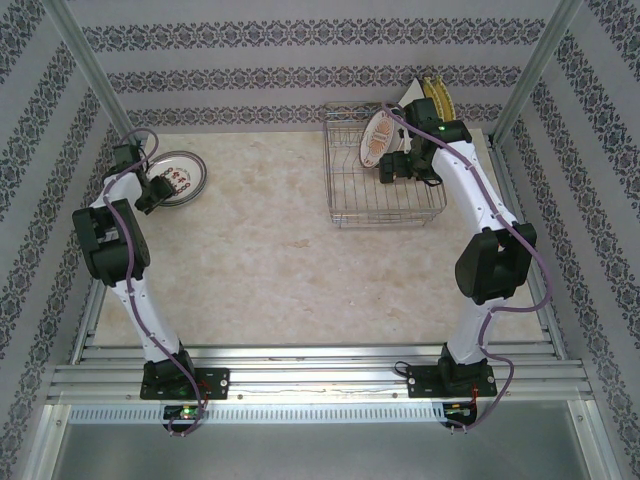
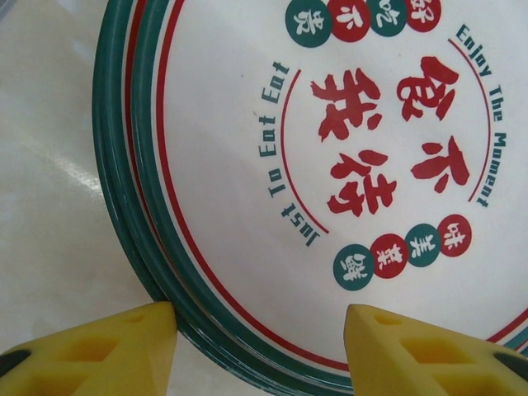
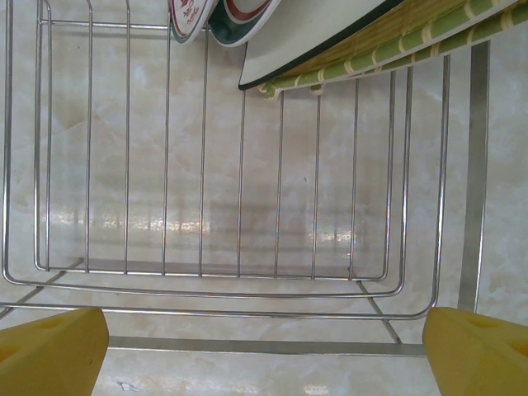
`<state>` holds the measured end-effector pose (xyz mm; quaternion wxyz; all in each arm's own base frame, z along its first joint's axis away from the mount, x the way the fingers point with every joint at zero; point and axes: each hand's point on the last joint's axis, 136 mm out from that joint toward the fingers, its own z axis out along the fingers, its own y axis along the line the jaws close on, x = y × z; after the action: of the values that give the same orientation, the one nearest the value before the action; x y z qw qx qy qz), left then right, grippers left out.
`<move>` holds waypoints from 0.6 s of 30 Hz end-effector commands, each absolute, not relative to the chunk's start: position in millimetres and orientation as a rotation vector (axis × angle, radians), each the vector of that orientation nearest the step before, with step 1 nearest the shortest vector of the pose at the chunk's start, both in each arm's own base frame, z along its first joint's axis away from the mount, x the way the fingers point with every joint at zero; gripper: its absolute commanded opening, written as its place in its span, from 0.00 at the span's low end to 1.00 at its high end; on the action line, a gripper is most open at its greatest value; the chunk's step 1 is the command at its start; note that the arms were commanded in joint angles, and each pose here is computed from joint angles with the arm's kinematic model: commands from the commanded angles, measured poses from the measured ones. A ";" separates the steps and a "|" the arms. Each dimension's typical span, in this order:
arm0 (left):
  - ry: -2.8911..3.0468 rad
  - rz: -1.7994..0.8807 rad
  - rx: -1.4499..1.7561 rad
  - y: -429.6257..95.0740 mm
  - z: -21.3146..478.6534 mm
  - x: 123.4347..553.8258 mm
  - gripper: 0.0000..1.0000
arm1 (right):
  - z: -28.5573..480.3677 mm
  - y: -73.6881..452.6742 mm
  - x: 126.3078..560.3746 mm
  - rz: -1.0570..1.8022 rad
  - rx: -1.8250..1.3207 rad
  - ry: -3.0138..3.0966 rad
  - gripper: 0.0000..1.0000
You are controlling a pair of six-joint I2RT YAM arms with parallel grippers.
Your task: Unload the plates from the dish rack
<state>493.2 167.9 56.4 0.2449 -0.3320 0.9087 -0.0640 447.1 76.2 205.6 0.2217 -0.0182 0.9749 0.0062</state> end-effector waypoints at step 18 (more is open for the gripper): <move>2.730 -0.021 -0.359 61.1 176.8 463.0 1.00 | 245.7 106.8 520.4 0.012 -0.039 2.489 0.98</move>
<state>488.9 88.2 186.4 0.2755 -0.1753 0.9451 -0.0124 498.4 99.7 244.8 0.2990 -0.0232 0.9538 0.0183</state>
